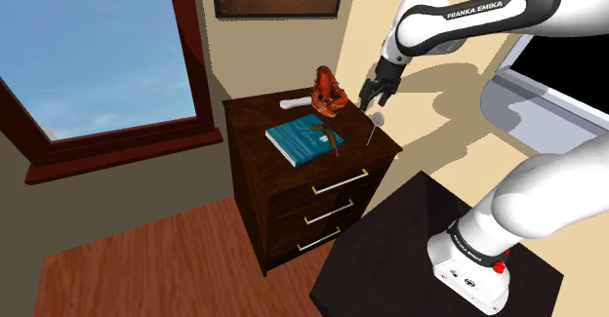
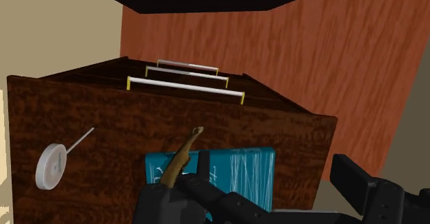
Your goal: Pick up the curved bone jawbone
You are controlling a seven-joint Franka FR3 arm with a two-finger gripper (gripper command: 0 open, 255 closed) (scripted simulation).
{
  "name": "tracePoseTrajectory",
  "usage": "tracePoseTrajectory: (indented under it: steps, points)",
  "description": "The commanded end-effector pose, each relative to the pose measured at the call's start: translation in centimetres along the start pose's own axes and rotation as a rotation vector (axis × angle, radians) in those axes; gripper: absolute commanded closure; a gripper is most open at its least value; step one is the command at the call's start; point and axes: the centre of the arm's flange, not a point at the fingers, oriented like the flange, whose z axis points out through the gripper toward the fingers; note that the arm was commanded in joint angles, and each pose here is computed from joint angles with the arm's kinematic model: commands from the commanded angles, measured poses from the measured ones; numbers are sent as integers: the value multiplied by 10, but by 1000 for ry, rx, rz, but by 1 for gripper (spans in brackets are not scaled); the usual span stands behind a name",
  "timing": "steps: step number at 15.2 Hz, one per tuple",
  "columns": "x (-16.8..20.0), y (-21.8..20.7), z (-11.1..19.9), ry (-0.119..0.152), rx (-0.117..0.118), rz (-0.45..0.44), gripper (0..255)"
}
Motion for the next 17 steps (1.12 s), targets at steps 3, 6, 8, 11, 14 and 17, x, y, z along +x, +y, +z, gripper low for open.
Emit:
tracePoseTrajectory:
  steps: [3,6,8,11,14,17]
  points:
    - [34,14,42,5,-9,18,0]
    - [56,24,73,7,-15,31,0]
    - [71,31,93,8,-19,40,0]
    - [92,42,124,10,-25,53,0]
    - [114,53,155,12,-31,67,0]
    - [136,65,185,14,-37,80,0]
